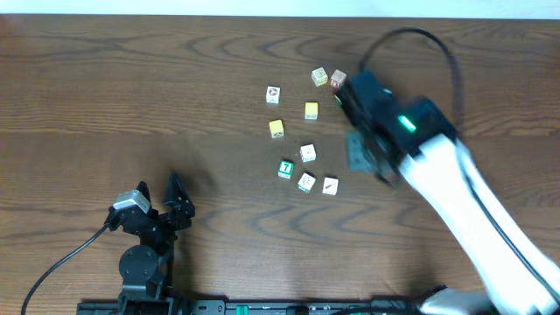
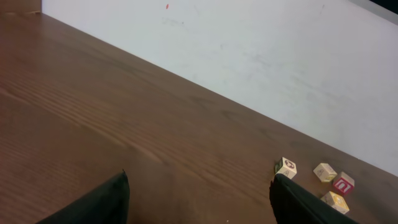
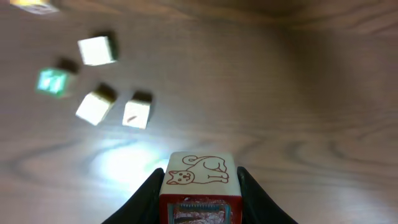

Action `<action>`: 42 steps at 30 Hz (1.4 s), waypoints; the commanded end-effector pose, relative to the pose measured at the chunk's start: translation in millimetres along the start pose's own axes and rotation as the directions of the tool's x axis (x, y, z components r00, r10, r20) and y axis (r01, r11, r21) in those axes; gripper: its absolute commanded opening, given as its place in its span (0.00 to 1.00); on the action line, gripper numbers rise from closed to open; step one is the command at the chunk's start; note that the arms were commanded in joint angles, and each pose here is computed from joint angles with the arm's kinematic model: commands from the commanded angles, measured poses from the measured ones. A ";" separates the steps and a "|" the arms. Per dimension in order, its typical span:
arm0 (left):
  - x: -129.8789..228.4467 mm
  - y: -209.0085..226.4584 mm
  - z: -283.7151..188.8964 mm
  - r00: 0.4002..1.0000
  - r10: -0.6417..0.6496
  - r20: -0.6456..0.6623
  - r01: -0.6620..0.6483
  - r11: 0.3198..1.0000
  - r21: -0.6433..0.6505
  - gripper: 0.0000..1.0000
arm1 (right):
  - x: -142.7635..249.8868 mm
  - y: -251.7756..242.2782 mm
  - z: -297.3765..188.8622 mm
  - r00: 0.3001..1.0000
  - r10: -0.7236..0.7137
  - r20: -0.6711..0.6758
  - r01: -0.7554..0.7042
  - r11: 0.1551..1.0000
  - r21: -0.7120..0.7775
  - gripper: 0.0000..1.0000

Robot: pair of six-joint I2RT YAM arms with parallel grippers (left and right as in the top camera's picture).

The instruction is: Lift 4 blocks

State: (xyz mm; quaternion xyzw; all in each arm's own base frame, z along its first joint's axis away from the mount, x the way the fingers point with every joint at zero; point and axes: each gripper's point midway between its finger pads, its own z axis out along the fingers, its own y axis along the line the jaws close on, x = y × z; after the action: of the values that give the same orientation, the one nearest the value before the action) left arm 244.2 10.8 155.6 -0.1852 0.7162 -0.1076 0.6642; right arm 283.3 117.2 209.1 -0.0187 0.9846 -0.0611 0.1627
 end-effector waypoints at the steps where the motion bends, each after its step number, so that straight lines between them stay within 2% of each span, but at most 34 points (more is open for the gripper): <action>1: 14.4 9.6 0.8 0.999 0.017 -0.041 -0.018 0.999 -0.034 0.73 | 35.3 -29.4 -57.5 0.983 0.095 0.159 -0.085 0.994 -0.068 0.01; 4: 14.4 9.7 0.8 0.999 0.017 -0.042 -0.018 0.999 -0.035 0.73 | 72.7 -54.1 -80.6 0.956 0.180 0.231 -0.148 0.978 -0.149 0.02; 6: 14.4 9.6 0.8 0.999 0.017 -0.041 -0.018 0.999 -0.034 0.73 | 96.8 -69.3 -82.2 0.936 0.246 0.251 -0.203 0.961 -0.187 0.07; 9: 14.4 9.6 0.8 0.999 0.017 -0.041 -0.018 0.999 -0.034 0.73 | 125.2 -79.6 -67.4 0.905 0.332 0.267 -0.268 0.930 -0.250 0.18; 11: 14.4 9.6 0.8 0.999 0.017 -0.041 -0.018 0.999 -0.034 0.73 | 132.5 -72.6 -53.5 0.893 0.364 0.263 -0.280 0.909 -0.307 0.20; 15: 14.4 9.6 0.8 0.999 0.017 -0.041 -0.018 0.999 -0.034 0.73 | 118.4 -45.2 -15.8 0.885 0.378 0.272 -0.270 0.893 -0.361 0.23; 17: 14.4 9.6 0.8 0.999 0.017 -0.041 -0.018 0.999 -0.034 0.73 | 109.4 -38.5 9.1 0.888 0.364 0.282 -0.272 0.908 -0.318 0.24; 19: 14.4 9.6 0.8 0.999 0.017 -0.041 -0.018 0.999 -0.034 0.73 | 101.3 -34.7 38.4 0.896 0.350 0.272 -0.286 0.925 -0.248 0.18; 21: 14.4 9.6 0.8 0.999 0.017 -0.041 -0.018 0.999 -0.034 0.73 | 94.0 -31.4 59.8 0.905 0.345 0.249 -0.300 0.933 -0.201 0.17; 25: 14.4 9.6 0.8 0.999 0.017 -0.041 -0.018 0.999 -0.034 0.73 | 81.2 -24.1 105.1 0.944 0.287 0.164 -0.271 0.956 -0.114 0.15; 27: 14.4 9.6 0.8 0.999 0.017 -0.041 -0.018 0.999 -0.034 0.73 | 81.8 -17.6 131.1 0.961 0.266 0.080 -0.258 0.961 -0.101 0.09; 29: 14.4 9.6 0.8 0.999 0.017 -0.041 -0.018 0.999 -0.034 0.73 | 85.3 -12.4 150.5 0.962 0.273 0.007 -0.271 0.958 -0.098 0.07; 35: 14.4 9.6 0.8 0.999 0.017 -0.041 -0.018 0.999 -0.034 0.73 | 89.5 2.2 182.4 0.976 0.209 -0.064 -0.215 0.971 -0.107 0.07; 42: 14.4 9.6 0.8 0.999 0.017 -0.041 -0.018 0.999 -0.034 0.73 | 80.6 13.5 181.8 0.988 0.152 -0.036 -0.156 0.973 -0.172 0.08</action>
State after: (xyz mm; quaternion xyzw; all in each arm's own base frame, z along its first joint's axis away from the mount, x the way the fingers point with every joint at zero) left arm 244.1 10.8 155.8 -0.1852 0.7162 -0.1076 0.6642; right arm 258.8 96.8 5.9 0.0766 0.9861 0.0196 0.1460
